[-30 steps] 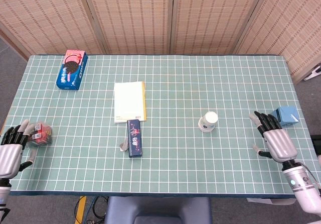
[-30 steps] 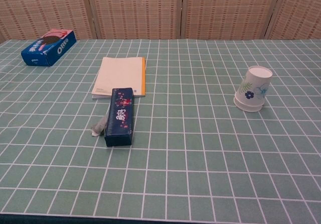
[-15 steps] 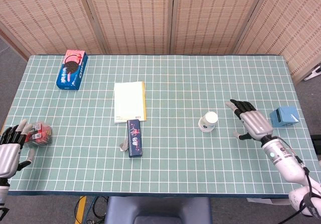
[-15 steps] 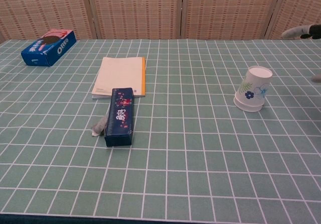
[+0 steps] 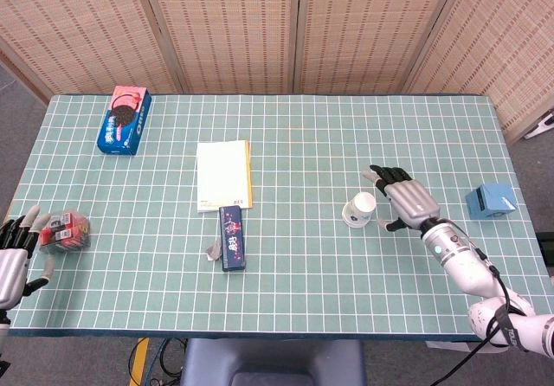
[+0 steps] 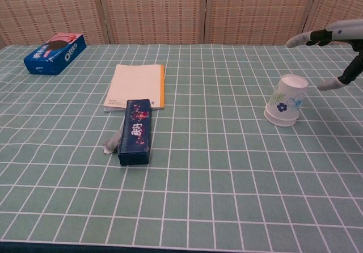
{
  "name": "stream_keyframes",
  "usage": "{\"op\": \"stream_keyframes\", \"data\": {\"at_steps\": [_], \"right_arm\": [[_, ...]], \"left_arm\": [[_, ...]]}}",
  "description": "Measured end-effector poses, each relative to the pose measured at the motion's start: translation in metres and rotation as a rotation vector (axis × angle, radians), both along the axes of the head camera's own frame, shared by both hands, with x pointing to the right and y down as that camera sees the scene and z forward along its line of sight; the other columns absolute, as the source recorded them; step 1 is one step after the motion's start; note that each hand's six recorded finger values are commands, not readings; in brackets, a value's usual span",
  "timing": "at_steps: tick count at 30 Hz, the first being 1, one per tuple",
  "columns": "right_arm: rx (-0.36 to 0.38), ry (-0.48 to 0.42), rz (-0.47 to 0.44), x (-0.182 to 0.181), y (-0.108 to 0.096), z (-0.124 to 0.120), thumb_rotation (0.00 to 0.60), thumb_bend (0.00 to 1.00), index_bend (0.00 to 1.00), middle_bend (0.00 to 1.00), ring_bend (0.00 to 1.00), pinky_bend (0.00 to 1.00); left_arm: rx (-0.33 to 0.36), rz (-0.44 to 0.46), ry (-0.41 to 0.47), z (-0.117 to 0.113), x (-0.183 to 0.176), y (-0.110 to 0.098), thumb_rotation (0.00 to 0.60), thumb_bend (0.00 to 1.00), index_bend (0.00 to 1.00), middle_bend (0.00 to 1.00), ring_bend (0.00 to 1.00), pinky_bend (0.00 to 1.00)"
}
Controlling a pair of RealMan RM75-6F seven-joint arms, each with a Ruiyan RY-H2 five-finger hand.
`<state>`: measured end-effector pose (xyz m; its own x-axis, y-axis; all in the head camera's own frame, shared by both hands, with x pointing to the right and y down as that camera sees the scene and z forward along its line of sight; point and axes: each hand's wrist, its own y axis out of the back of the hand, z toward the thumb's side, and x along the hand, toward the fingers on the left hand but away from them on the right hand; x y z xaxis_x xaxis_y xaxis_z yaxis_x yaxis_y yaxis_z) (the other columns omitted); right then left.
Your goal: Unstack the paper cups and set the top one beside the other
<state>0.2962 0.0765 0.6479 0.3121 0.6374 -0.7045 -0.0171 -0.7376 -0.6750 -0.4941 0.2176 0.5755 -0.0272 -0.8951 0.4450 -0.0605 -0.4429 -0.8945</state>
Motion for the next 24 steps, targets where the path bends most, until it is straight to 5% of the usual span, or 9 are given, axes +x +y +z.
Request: {"op": "stream_keyframes", "data": {"at_steps": [24], "right_arm": [[-0.034, 0.028, 0.004, -0.003, -0.001, 0.023, 0.600, 0.25, 0.14, 0.00, 0.00, 0.00]], "left_arm": [[0.004, -0.002, 0.001, -0.001, -0.001, 0.000, 0.600, 0.50, 0.00, 0.00, 0.00, 0.00]]}}
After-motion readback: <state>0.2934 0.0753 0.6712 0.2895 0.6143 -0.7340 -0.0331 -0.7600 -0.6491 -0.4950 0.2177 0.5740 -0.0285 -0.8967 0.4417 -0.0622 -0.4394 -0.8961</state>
